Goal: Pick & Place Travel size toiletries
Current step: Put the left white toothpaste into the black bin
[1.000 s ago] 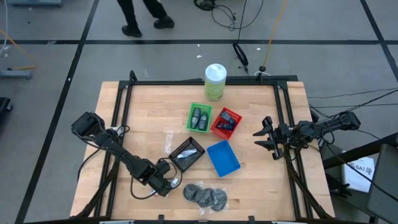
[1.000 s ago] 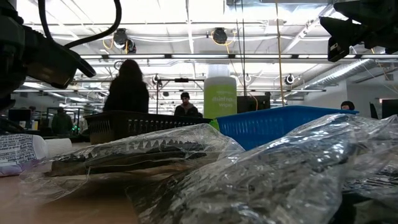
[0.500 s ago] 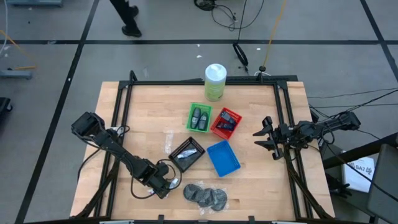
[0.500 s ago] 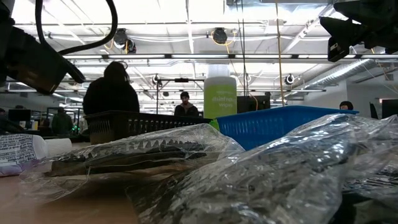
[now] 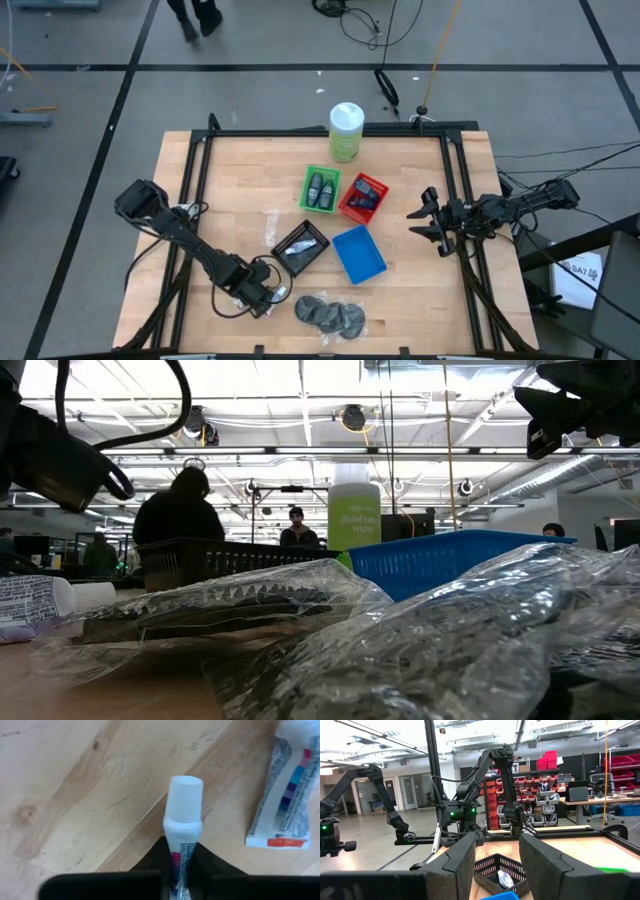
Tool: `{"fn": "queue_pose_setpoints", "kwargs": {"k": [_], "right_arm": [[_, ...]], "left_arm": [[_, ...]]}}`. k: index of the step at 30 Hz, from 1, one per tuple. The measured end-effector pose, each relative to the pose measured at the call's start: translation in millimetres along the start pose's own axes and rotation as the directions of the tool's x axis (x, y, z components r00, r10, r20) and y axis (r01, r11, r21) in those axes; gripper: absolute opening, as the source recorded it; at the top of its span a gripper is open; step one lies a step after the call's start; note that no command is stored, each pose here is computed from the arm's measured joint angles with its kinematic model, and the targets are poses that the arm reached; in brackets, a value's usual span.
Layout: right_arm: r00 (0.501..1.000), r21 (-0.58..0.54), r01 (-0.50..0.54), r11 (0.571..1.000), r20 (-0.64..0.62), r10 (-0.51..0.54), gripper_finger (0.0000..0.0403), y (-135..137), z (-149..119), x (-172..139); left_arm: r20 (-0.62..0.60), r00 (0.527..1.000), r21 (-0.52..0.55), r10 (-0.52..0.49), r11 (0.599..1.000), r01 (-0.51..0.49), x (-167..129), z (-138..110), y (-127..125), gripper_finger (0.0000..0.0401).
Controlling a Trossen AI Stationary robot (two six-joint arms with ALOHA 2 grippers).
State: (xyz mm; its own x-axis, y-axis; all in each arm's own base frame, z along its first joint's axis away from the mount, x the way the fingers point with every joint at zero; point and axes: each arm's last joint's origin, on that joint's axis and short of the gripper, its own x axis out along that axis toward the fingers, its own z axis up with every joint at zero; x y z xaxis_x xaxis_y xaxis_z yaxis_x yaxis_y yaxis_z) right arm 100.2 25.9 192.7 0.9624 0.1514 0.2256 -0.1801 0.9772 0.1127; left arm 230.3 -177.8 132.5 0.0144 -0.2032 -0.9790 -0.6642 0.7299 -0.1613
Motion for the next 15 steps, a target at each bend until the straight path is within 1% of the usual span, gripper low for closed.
{"fn": "queue_pose_setpoints", "kwargs": {"k": [2, 4, 9, 11, 15], "right_arm": [[1.0, 0.0, 0.0, 1.0, 0.0, 0.0, 0.0141, 0, 0, 0], [1.0, 0.0, 0.0, 1.0, 0.0, 0.0, 0.0141, 0, 0, 0], [1.0, 0.0, 0.0, 1.0, 0.0, 0.0, 0.0141, 0, 0, 0], [1.0, 0.0, 0.0, 1.0, 0.001, 0.0, 0.0141, 0, 0, 0], [1.0, 0.0, 0.0, 1.0, 0.001, 0.0, 0.0141, 0, 0, 0]], "left_arm": [[0.016, 1.0, 0.014, -0.013, 1.0, 0.012, -6, -1, 1, 0.001], [0.048, 0.999, 0.028, -0.013, 1.0, 0.012, -11, -1, 3, 0.0013], [0.178, 0.982, 0.116, -0.06, 0.993, 0.04, -35, -2, 6, 0.0006], [0.243, 0.967, 0.149, -0.075, 0.988, 0.039, -44, -1, 7, 0.0007], [0.378, 0.919, 0.215, -0.111, 0.976, 0.03, -62, 4, 11, 0.0009]]}}
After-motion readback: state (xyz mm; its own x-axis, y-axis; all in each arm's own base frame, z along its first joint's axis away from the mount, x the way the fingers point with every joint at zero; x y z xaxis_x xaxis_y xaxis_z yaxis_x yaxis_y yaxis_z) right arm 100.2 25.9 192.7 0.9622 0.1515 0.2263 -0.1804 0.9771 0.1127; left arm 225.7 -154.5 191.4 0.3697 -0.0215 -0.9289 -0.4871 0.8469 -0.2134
